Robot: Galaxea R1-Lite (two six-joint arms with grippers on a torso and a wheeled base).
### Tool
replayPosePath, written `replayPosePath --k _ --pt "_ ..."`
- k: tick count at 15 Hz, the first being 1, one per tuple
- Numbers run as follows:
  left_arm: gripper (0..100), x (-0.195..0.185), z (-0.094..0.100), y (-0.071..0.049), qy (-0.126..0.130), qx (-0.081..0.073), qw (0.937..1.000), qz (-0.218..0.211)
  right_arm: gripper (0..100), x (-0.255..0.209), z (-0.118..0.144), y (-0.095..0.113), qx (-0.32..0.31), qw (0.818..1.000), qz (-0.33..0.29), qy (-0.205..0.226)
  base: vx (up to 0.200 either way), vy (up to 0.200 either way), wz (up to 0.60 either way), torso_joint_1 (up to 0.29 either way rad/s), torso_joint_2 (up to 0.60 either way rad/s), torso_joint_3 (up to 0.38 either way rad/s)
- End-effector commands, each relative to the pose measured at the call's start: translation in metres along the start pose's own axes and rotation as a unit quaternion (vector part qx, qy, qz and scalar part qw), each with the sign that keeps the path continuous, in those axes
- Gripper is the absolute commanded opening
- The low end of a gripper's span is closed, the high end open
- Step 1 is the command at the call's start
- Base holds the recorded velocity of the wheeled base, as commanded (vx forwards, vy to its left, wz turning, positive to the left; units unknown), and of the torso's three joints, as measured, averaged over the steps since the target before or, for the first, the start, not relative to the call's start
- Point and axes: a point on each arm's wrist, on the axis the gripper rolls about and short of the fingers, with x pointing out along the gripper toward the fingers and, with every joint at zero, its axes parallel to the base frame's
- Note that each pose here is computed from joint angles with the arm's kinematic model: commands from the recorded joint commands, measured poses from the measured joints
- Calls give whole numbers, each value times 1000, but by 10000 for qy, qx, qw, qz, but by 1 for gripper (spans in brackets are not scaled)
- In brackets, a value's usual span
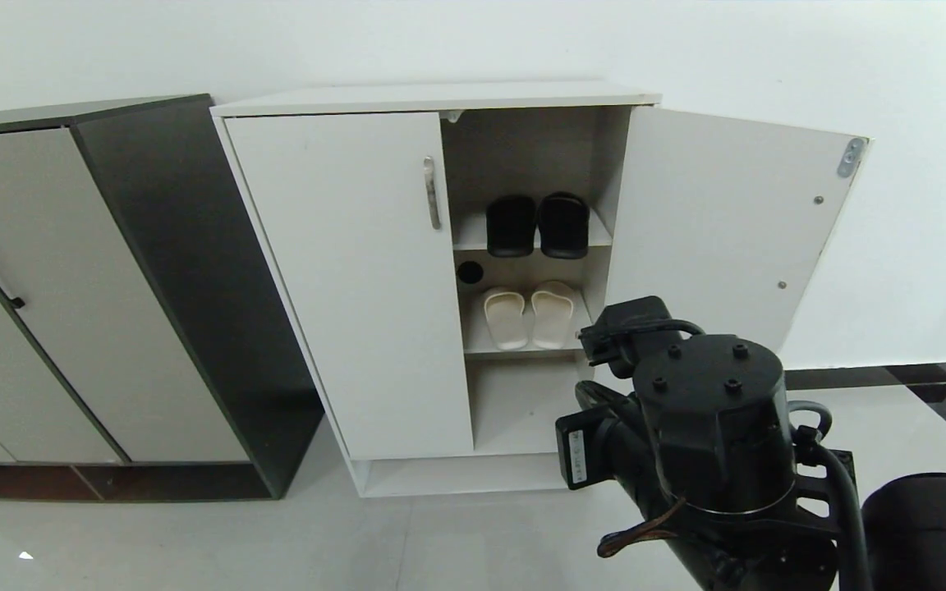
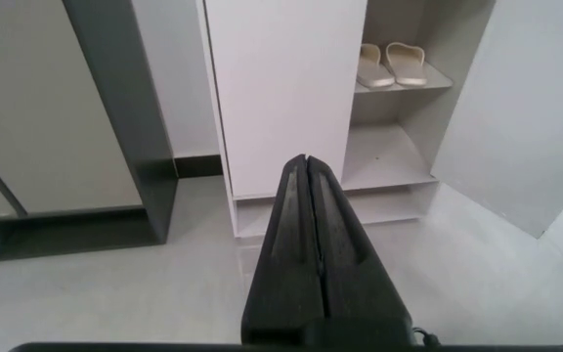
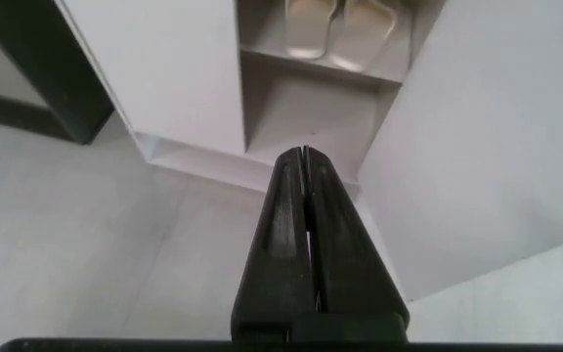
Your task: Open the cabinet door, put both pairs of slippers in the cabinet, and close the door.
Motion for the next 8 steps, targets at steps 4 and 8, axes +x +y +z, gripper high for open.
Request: replayPosePath --k 4,8 --pt "0 0 0 0 4 0 10000 -9 0 1 -4 0 -60 10000 16 66 0 0 0 0 0 0" --pt "0 0 0 0 4 0 10000 -2 0 4 -6 0 -87 9999 -11 95 0 0 0 5 -127 -200"
